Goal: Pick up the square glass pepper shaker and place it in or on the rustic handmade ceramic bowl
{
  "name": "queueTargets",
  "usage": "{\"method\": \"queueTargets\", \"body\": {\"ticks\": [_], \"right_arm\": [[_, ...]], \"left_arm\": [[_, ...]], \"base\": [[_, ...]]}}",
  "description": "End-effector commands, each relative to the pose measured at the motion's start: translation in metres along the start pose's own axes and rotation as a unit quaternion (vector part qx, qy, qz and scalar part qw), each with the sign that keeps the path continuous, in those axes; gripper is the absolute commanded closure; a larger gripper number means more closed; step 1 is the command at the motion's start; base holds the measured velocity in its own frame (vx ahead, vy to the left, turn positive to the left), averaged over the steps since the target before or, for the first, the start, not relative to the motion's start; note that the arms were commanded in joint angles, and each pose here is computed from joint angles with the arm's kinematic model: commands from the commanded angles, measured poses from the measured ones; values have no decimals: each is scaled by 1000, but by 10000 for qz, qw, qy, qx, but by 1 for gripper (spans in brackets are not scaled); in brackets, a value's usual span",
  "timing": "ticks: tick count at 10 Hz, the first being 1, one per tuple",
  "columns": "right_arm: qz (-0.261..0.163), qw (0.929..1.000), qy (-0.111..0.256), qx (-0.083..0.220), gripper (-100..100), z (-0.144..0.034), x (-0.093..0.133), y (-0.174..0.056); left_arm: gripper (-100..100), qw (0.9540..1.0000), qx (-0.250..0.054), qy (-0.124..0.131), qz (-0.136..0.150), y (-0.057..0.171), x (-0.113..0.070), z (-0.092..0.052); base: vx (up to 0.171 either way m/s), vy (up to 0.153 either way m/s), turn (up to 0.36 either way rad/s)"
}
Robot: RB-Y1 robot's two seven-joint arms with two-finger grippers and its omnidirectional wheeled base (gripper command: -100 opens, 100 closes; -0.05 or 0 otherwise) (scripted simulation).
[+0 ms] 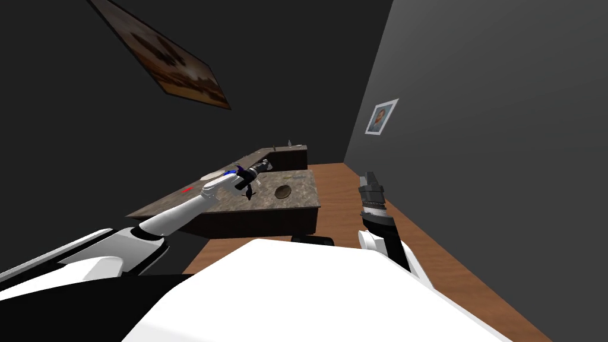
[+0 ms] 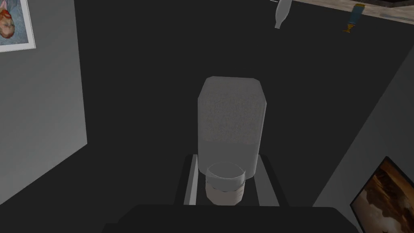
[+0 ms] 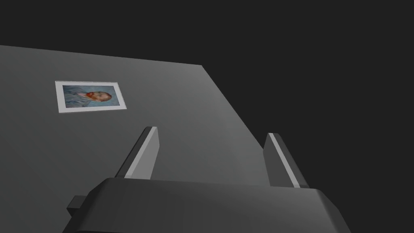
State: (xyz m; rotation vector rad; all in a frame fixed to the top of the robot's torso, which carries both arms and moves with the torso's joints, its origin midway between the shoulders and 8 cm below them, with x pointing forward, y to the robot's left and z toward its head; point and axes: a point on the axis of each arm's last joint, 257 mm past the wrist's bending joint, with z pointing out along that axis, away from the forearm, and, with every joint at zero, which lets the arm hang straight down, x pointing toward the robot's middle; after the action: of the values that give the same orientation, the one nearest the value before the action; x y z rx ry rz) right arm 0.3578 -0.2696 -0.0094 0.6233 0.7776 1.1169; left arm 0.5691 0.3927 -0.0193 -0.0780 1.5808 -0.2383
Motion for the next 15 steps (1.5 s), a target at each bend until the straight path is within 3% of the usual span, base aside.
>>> {"method": "queueTargets", "body": {"ticks": [1, 3, 4, 6, 7, 10, 11, 12, 13, 15], "right_arm": [[0, 10000, 0, 0, 0, 0, 0, 0], [0, 10000, 0, 0, 0, 0, 0, 0], [0, 10000, 0, 0, 0, 0, 0, 0], [0, 10000, 0, 0, 0, 0, 0, 0], [0, 10000, 0, 0, 0, 0, 0, 0], [-1, 10000, 0, 0, 0, 0, 0, 0], [-1, 10000, 0, 0, 0, 0, 0, 0], [-1, 10000, 0, 0, 0, 0, 0, 0], [-1, 10000, 0, 0, 0, 0, 0, 0], [-1, 10000, 0, 0, 0, 0, 0, 0]], "left_arm": [[100, 9998, 156, -77, 69, -14, -16, -1], [100, 9995, 296, -46, 110, -30, -20, -5], [100, 9996, 197, 178, 38, -23, 0, -12], [100, 9992, 33, 402, -57, -11, 22, -20], [100, 9974, -196, 667, -177, 6, 48, -30], [100, 9959, -326, 808, -241, 15, 62, -37], [100, 9939, -464, 952, -306, 25, 77, -44], [100, 9886, -750, 1234, -431, 45, 105, -60], [100, 9886, -750, 1234, -431, 45, 105, -60], [100, 9818, -1033, 1498, -542, 63, 131, -78]], "base": [[-10, -84, 16], [-13, -112, 7], [13, -144, -35], [8, -111, -29], [16, -87, -67], [18, -47, -15], [20, -27, -26], [45, -67, -63], [23, -69, -11], [16, -58, -34]]}}
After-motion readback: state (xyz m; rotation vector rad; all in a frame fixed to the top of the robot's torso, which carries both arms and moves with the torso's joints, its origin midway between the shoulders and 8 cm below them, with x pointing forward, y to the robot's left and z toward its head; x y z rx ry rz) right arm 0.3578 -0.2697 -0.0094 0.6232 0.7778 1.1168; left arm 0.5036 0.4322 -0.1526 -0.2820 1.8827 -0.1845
